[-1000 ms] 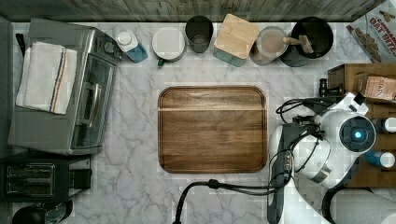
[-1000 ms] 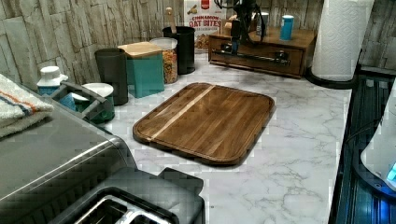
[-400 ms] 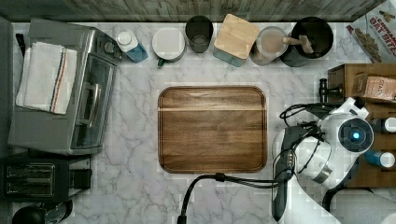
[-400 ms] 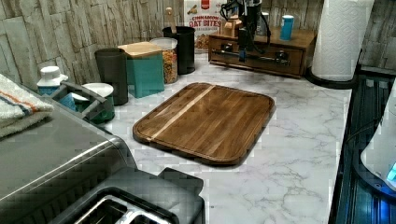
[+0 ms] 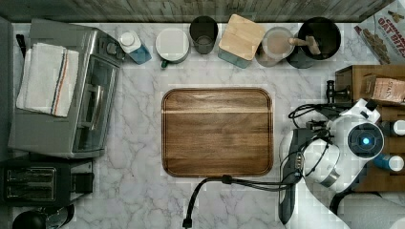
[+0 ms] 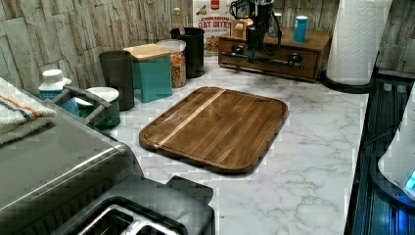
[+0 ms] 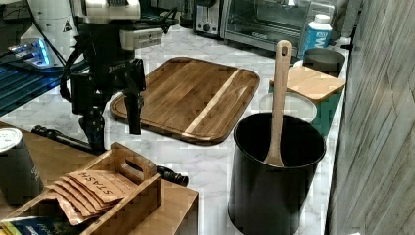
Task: Open the drawer.
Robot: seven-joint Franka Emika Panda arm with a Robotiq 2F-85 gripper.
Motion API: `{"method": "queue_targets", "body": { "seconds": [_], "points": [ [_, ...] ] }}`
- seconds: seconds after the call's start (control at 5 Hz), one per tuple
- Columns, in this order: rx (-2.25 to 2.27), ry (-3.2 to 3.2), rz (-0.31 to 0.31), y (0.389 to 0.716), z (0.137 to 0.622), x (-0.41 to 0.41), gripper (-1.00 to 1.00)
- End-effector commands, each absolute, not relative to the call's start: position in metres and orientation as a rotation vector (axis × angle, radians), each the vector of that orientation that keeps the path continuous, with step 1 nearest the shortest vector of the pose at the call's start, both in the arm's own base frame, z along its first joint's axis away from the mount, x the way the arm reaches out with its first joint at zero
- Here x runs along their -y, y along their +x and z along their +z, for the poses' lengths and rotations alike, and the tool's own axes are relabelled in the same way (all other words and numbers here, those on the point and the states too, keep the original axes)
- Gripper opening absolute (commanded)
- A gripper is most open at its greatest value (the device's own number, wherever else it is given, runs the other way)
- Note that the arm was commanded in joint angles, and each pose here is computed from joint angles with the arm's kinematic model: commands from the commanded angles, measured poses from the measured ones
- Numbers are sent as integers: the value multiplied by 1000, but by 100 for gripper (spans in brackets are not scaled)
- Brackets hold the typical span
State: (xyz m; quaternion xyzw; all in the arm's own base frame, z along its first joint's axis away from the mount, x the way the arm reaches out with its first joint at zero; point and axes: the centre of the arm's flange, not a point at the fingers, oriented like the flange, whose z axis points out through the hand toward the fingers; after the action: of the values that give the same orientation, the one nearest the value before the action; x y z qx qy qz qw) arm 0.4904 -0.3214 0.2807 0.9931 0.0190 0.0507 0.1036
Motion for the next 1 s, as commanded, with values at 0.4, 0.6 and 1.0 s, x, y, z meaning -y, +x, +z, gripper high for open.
{"method": "queue_targets", "body": {
  "seconds": [0.4,0.6,1.0],
  "points": [
    [33,2922,225,478,269,367,100],
    [28,2946,194,484,254,366,100],
    [82,2967,171,479,261,337,100]
  ]
}}
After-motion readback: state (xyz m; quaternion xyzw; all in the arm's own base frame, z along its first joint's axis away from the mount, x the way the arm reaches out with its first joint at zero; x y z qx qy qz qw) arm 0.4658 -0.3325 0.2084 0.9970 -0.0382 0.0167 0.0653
